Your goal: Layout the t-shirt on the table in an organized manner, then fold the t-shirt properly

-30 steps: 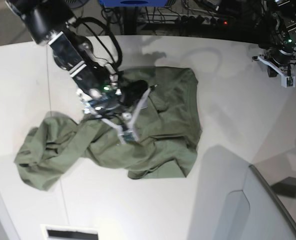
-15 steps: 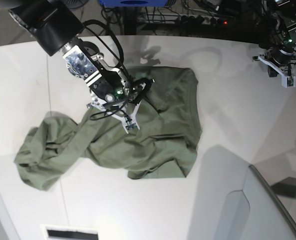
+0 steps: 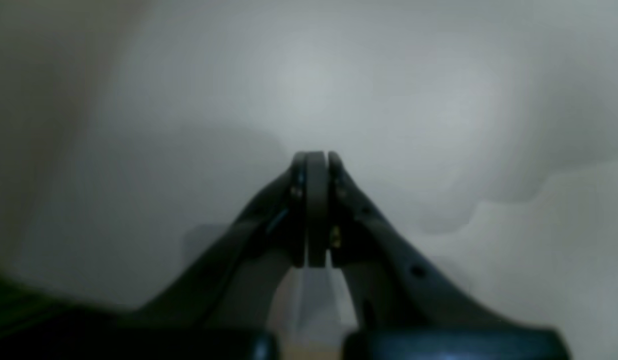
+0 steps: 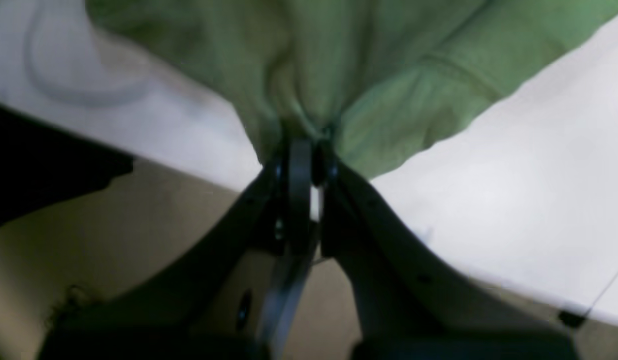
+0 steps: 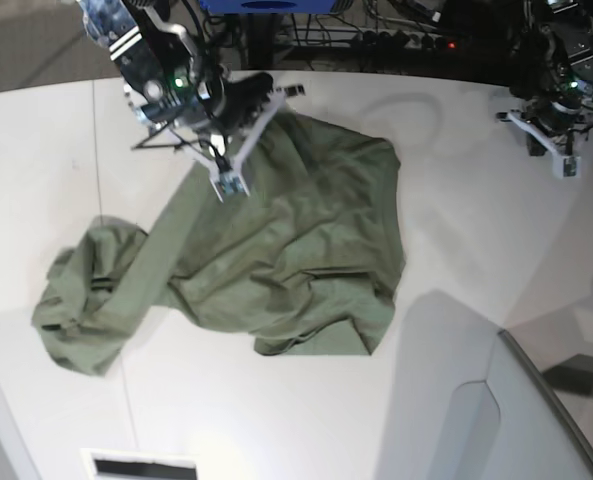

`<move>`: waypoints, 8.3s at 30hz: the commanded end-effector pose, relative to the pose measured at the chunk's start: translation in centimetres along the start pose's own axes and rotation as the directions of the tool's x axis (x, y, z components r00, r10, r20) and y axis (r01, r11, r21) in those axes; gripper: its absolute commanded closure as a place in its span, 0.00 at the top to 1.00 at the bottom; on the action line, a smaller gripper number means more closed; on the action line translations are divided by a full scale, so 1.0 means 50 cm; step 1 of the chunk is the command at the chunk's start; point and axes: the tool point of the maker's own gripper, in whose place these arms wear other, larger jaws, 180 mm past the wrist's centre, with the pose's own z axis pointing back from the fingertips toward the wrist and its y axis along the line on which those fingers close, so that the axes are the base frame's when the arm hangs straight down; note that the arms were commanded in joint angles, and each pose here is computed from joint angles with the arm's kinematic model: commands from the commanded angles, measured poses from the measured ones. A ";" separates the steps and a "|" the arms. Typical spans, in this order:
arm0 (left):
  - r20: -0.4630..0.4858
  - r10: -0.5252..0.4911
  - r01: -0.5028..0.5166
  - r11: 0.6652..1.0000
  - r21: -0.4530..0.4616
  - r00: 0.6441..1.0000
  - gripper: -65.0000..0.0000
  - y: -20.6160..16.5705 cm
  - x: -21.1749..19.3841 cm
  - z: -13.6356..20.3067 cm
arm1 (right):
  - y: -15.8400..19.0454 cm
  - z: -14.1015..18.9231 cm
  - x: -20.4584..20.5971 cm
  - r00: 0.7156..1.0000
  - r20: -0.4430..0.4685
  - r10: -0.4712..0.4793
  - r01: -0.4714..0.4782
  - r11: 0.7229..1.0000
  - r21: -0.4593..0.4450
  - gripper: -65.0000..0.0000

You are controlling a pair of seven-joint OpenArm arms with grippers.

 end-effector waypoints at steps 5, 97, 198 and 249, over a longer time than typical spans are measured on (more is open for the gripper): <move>0.069 -0.063 0.068 0.995 -0.079 0.996 0.00 -0.071 0.054 -0.007 | 0.005 0.006 -0.060 0.998 -0.051 -0.026 0.026 1.000 0.010 0.00; -0.095 -0.678 0.682 0.705 0.193 0.728 0.00 -0.069 0.038 -0.087 | -0.235 -0.174 -0.023 0.990 -0.077 0.116 -0.128 0.977 -0.168 0.00; 0.165 -0.396 0.358 0.908 0.219 0.903 0.00 -0.146 0.281 0.046 | -0.097 -0.197 0.254 0.983 0.142 0.120 -0.119 0.993 -0.020 0.00; 0.050 -0.136 0.115 0.949 0.294 0.990 0.00 0.129 0.104 0.076 | 0.054 -0.293 0.089 0.834 -0.076 0.546 -0.536 0.836 0.119 0.00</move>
